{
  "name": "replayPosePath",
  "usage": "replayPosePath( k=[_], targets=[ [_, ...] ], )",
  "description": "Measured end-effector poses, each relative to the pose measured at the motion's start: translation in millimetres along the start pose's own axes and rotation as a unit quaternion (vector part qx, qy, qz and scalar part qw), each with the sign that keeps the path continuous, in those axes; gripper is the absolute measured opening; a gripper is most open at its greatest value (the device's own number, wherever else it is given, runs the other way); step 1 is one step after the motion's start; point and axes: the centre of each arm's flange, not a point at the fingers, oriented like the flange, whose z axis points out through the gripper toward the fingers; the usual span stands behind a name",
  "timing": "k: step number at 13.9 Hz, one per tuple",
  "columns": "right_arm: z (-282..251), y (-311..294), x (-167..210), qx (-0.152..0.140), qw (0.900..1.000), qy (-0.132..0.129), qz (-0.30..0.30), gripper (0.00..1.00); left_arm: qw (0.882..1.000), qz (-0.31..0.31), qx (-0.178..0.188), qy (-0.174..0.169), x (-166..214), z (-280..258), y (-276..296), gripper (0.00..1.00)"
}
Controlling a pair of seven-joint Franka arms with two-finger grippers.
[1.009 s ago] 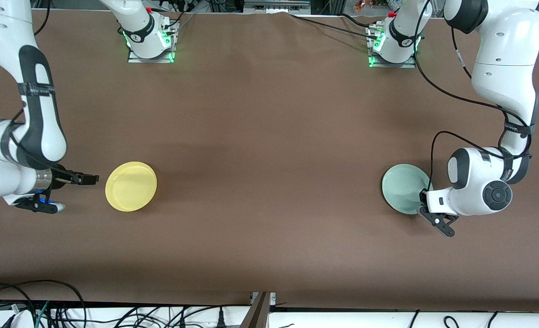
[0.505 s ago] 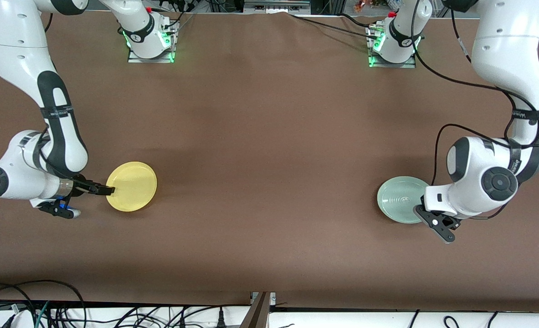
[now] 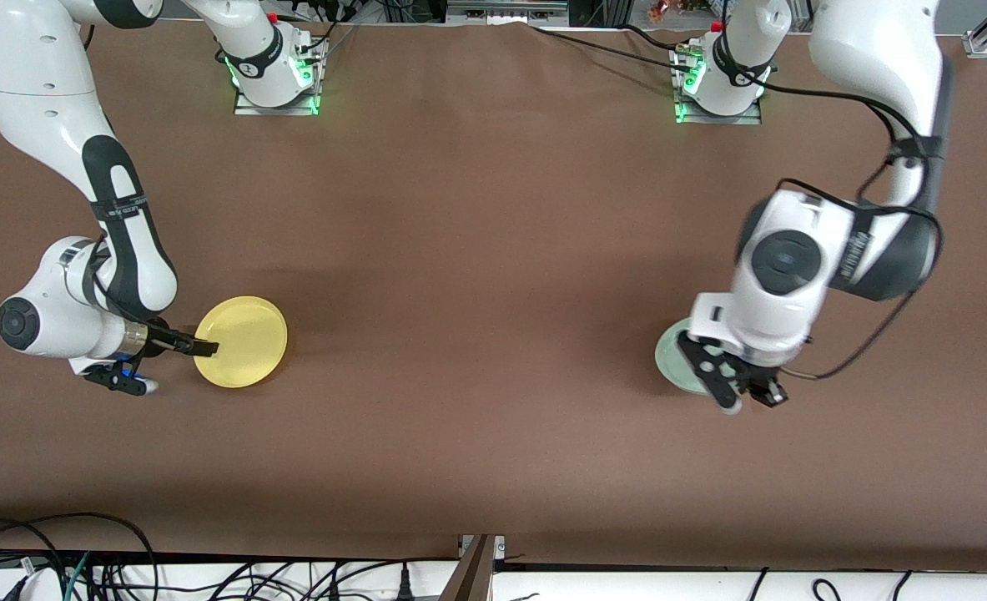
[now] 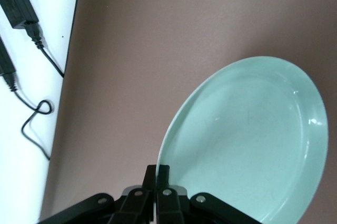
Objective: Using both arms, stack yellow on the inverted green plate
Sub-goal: 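Lift and flip the green plate upside down with the left gripper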
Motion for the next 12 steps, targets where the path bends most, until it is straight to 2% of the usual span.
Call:
replayPosePath(
  k=[2,3,6,8,11,12],
  targets=[
    [6.0,-1.5,-3.3,0.000,1.000,0.003,-0.001,0.99,0.998,0.000,0.036,-0.048,32.9,-32.0,40.6,0.03],
    [5.1,-1.7,-3.8,0.001,1.000,0.005,-0.001,0.95,0.996,-0.003,0.058,-0.074,48.5,-43.8,65.6,0.03],
    [0.9,-6.3,-4.4,0.004,1.000,0.007,-0.004,0.59,0.976,-0.030,0.141,-0.163,89.0,-64.5,152.6,0.03],
    [0.6,-3.7,-5.0,0.003,1.000,0.007,-0.003,0.38,0.955,-0.019,0.209,-0.209,115.4,-59.9,211.7,0.03],
    [2.2,-2.5,-5.9,0.003,1.000,0.005,-0.003,0.07,0.923,-0.005,0.304,-0.237,146.5,-38.1,282.6,0.03],
    [4.0,-4.1,-7.0,0.003,1.000,0.003,-0.004,0.05,0.911,-0.005,0.332,-0.246,152.7,-28.9,301.0,0.03]
  ],
)
